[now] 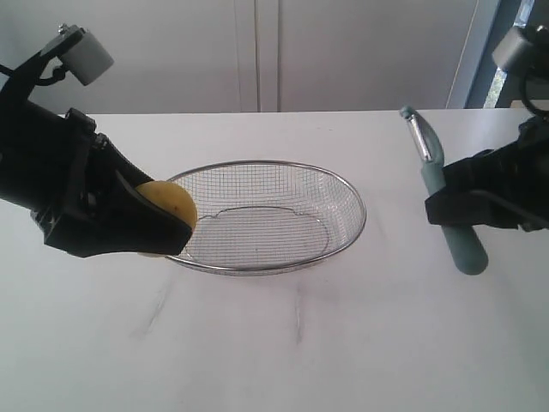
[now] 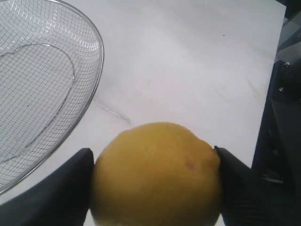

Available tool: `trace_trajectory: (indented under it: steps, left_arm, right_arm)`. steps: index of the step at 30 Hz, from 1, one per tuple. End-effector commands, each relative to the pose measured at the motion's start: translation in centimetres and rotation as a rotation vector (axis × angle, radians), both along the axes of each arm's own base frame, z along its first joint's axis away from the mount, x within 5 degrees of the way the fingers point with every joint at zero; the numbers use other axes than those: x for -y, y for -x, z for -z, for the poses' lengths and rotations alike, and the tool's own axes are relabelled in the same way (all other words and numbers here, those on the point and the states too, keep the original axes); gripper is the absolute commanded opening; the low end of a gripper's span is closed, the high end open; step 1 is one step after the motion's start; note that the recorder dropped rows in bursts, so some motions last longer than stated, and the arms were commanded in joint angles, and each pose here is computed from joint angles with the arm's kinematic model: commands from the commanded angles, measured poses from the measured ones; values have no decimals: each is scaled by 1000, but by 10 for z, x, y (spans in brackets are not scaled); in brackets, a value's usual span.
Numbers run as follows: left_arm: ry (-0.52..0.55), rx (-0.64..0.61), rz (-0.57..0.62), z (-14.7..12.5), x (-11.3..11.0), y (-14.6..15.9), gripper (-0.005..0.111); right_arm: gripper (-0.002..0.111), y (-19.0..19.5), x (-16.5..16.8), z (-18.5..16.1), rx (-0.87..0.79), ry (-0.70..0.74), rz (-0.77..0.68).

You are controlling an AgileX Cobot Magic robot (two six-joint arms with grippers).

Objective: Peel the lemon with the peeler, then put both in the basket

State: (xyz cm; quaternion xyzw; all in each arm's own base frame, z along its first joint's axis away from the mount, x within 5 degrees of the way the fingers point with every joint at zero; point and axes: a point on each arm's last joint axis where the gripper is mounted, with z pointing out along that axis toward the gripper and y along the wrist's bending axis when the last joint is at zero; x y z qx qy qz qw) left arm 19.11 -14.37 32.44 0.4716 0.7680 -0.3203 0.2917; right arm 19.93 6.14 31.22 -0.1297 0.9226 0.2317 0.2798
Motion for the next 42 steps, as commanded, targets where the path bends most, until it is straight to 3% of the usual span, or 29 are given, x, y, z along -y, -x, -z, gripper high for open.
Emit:
trace_trajectory:
  steps: [1,18,31,42]
  left_arm:
    - [39,-5,-18,-4,0,1,0]
    - [44,21,-46,-5,0,-2,0]
    - [56,40,-76,-6,0,-5,0]
    - [57,49,-87,-7,0,-6,0]
  right_arm:
    - [0,-3,-4,17,-45,-45,-34]
    - [0,-5,-62,35,-46,-160,-290]
    - [0,-6,-133,53,-4,-143,-295]
    - [0,4,-152,45,22,-202,-305]
